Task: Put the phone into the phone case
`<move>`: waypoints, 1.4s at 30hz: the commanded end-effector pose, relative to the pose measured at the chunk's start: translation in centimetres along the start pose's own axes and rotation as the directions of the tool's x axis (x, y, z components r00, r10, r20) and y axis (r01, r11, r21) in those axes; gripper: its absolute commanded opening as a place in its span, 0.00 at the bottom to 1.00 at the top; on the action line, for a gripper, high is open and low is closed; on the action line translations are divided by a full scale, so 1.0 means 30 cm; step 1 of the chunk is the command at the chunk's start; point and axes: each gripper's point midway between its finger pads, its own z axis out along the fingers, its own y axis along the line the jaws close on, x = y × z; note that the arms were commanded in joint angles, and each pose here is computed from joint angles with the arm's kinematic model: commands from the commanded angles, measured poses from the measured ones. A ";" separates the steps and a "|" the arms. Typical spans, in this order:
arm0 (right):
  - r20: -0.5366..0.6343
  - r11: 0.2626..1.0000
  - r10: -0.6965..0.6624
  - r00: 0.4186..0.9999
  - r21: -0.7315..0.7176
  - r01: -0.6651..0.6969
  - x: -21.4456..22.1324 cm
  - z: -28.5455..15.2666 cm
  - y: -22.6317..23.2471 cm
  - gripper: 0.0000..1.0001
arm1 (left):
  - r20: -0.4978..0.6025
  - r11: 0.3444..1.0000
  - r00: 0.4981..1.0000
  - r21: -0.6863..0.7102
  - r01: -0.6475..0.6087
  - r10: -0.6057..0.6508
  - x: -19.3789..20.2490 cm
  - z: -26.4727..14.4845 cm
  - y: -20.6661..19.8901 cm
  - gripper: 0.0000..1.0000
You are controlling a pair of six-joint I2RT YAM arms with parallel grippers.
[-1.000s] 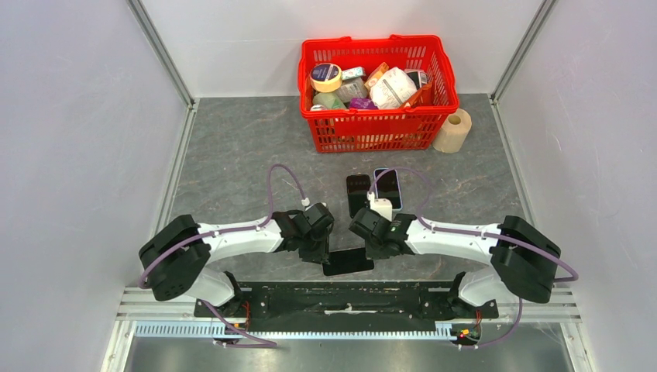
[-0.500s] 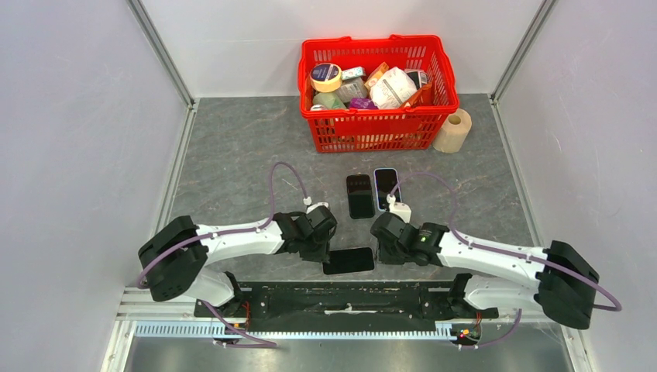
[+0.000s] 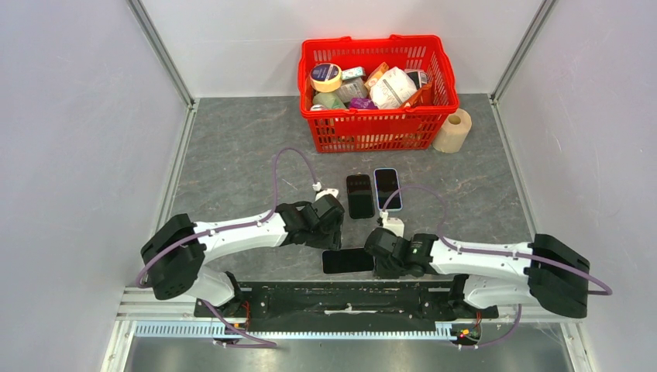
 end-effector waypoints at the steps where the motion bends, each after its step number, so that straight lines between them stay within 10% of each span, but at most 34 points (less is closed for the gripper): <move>1: 0.046 1.000 0.022 0.999 0.005 -0.022 -0.041 0.025 0.038 0.22 | 0.026 0.997 0.997 0.007 -0.079 0.079 -0.043 -0.008 -0.020 0.61; 21: 0.004 0.996 -0.043 0.999 -0.084 0.044 -0.342 0.181 0.228 0.32 | 0.026 0.985 0.985 -0.020 -0.172 0.172 -0.031 0.031 0.015 0.91; 42: 0.245 0.996 0.069 0.967 -0.074 -0.052 -0.414 -0.143 0.054 0.63 | -0.027 0.966 0.972 -0.105 -0.235 0.234 -0.026 0.139 0.046 0.92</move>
